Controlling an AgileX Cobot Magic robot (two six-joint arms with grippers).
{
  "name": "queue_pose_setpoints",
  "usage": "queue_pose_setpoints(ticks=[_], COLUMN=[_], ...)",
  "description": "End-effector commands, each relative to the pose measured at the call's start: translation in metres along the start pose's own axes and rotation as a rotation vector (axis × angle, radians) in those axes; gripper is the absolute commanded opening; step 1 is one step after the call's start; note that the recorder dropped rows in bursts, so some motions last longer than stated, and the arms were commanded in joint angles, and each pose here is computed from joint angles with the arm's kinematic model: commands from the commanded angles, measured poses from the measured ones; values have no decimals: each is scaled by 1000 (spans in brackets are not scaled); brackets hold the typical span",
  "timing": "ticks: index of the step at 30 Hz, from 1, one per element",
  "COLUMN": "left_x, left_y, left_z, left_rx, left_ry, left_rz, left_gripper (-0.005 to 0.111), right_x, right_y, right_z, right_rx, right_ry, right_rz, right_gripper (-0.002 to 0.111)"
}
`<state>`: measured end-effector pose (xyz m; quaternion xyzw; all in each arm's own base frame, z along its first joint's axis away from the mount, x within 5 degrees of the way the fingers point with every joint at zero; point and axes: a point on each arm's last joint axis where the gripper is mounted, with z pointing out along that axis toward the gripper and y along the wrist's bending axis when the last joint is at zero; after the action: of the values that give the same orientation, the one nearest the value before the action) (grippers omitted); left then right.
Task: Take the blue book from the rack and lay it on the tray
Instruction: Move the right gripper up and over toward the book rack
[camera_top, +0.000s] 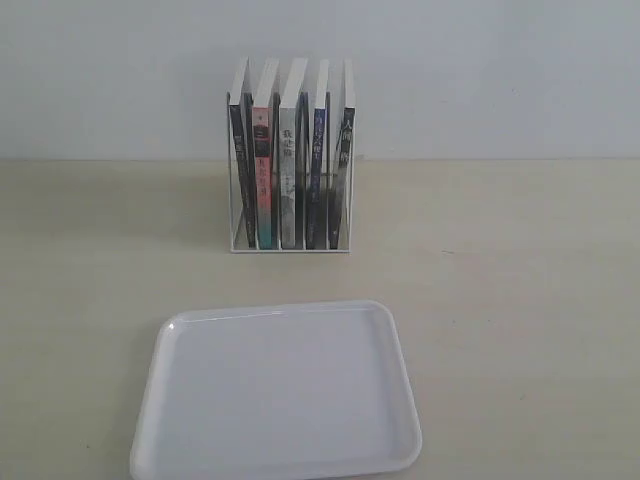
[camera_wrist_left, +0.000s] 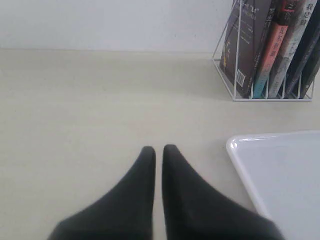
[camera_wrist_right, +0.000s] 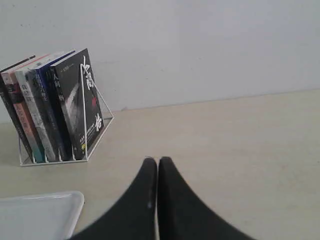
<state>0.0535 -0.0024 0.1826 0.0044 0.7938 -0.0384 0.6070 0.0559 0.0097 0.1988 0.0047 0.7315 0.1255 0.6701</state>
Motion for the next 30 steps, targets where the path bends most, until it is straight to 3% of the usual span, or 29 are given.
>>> queue_pose_setpoints(ticks=[1, 8, 14, 17, 21, 27, 30], left_x=[0, 0, 0, 0, 0, 0, 0], left_y=[0, 0, 0, 0, 0, 0, 0], left_z=[0, 0, 0, 0, 0, 0, 0], left_rx=[-2, -2, -2, -2, -2, -2, -2], left_ry=[-8, -8, -8, -8, -8, -8, -8], left_rz=[3, 3, 3, 3, 3, 3, 3], left_gripper=[5, 5, 5, 5, 5, 5, 5], right_x=[-7, -46, -96, -123, -146, -144, -142], right_y=[2, 13, 21, 25, 28, 26, 25], right_z=[-1, -14, -27, -21, 5, 45, 56], right_rx=[-17, -118, -104, -83, -11, 89, 105], right_ry=[-75, -533, -558, -454, -108, 366, 455], right_rz=[-7, -108, -115, -96, -60, -70, -90], right_gripper=[0, 0, 0, 0, 0, 0, 0])
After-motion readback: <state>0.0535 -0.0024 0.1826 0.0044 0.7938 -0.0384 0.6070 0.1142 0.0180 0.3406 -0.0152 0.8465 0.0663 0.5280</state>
